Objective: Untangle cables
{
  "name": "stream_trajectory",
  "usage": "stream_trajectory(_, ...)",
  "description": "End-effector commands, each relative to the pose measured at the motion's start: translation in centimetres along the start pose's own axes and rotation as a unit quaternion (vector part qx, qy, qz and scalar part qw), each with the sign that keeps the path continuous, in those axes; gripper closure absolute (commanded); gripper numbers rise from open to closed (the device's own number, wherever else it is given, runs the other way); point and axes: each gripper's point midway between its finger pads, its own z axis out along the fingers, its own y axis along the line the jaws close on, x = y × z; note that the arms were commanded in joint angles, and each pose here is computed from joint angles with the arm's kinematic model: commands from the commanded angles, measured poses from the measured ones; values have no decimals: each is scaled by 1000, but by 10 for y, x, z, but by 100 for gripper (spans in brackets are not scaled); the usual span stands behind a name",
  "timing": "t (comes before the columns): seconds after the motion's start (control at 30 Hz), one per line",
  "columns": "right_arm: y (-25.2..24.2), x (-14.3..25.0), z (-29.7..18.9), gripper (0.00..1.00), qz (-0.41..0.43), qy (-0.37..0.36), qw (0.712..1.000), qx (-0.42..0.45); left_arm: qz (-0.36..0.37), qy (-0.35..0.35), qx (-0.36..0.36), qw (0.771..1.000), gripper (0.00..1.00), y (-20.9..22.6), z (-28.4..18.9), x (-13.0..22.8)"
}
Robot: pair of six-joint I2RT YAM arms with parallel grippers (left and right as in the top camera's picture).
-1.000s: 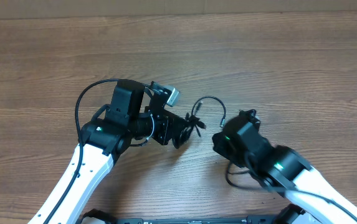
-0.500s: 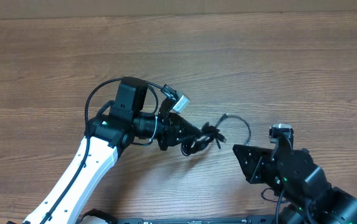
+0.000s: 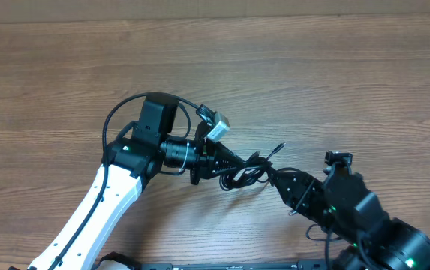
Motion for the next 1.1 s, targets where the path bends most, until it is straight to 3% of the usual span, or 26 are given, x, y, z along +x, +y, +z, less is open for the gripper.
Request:
stream_trajectory(0.0,-11,-4,11,63,110,-12,993,38,23,-8,17,1000,96,-8,-1,-8)
stream_trajectory(0.17,-13,4,26,55,263,5,963,63,-48,-12,-39,998,96,14,-7,-9)
stream_trajectory(0.27,-1,0,33,36,287,3,957,44,-49,-12,-68,996,96,24,-9,-8)
stream_trajectory(0.43,10,-6,43,37,320,-3,947,28,-25,-12,-69,997,96,25,-9,-10)
stream_trajectory(0.67,-4,3,70,41,380,4,921,83,-11,-16,-70,997,96,25,-9,-13)
stream_trajectory(0.87,-14,-17,67,44,380,-60,919,85,-13,-18,-76,997,96,28,-12,-13)
stream_trajectory(1.07,-37,-14,59,59,369,-77,917,131,-30,-33,-90,995,96,36,-24,-16)
